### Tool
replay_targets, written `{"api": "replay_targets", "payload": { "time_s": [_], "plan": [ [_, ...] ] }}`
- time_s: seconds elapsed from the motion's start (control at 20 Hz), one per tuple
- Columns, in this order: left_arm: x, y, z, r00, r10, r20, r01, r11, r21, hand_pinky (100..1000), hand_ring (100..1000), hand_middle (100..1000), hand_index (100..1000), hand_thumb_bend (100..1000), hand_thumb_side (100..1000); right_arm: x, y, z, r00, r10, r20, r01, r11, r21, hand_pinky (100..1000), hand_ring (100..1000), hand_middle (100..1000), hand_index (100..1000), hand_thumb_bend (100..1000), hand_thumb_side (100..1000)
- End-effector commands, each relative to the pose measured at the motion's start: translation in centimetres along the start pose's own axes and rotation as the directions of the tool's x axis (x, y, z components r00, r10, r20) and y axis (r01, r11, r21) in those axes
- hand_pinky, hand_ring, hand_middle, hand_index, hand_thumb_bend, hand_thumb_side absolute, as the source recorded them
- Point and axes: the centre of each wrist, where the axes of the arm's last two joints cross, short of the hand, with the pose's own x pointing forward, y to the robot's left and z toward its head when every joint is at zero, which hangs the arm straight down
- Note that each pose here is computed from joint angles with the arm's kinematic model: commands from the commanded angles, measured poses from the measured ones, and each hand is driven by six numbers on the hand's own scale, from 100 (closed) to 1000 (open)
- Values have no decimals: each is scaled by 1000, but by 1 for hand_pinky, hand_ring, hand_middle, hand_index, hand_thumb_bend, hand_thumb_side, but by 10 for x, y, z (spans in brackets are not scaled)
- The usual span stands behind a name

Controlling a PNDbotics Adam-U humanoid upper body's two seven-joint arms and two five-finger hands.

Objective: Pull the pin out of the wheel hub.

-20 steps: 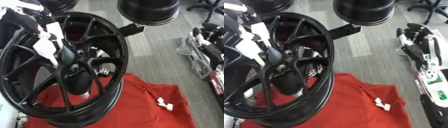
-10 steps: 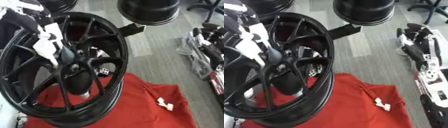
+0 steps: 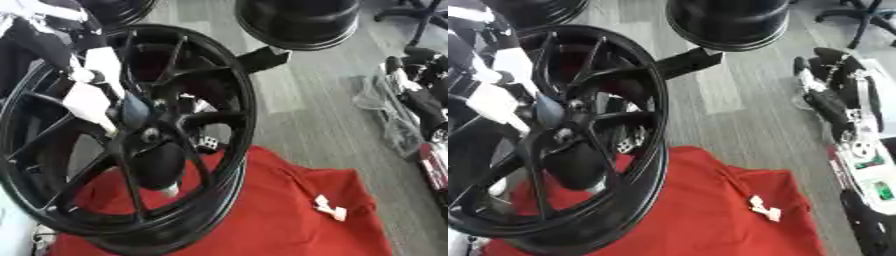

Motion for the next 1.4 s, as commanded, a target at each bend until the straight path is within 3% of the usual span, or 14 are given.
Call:
{"api": "replay_targets", "payload": {
  "time_s": [0.05,0.45,0.9,1.2,1.4],
  "plan": [
    [-2,11,14,999,-25,-24,25,999,31,809,774,714,483,100,158,5,-3,-4,1000,14,24,-14,1000,5,832,651,584,709,339,279],
    [4,22,28,998,-47,-36,50,995,82,799,750,685,408,100,104,4,-3,-4,1000,15,19,-16,1000,7,833,651,584,709,336,281],
    [12,54,73,997,-50,-65,64,971,231,794,734,663,371,100,100,7,-4,-5,999,17,32,-17,1000,14,833,651,584,710,329,281],
    [-23,66,136,984,91,-154,-29,930,366,796,733,662,375,100,100,9,-7,-4,999,26,36,-27,1000,7,834,652,585,710,329,281],
    [-64,55,171,940,231,-251,-109,900,422,800,736,665,383,100,100,9,-9,-4,999,33,39,-33,999,-2,834,652,585,710,328,281]
  ]
}}
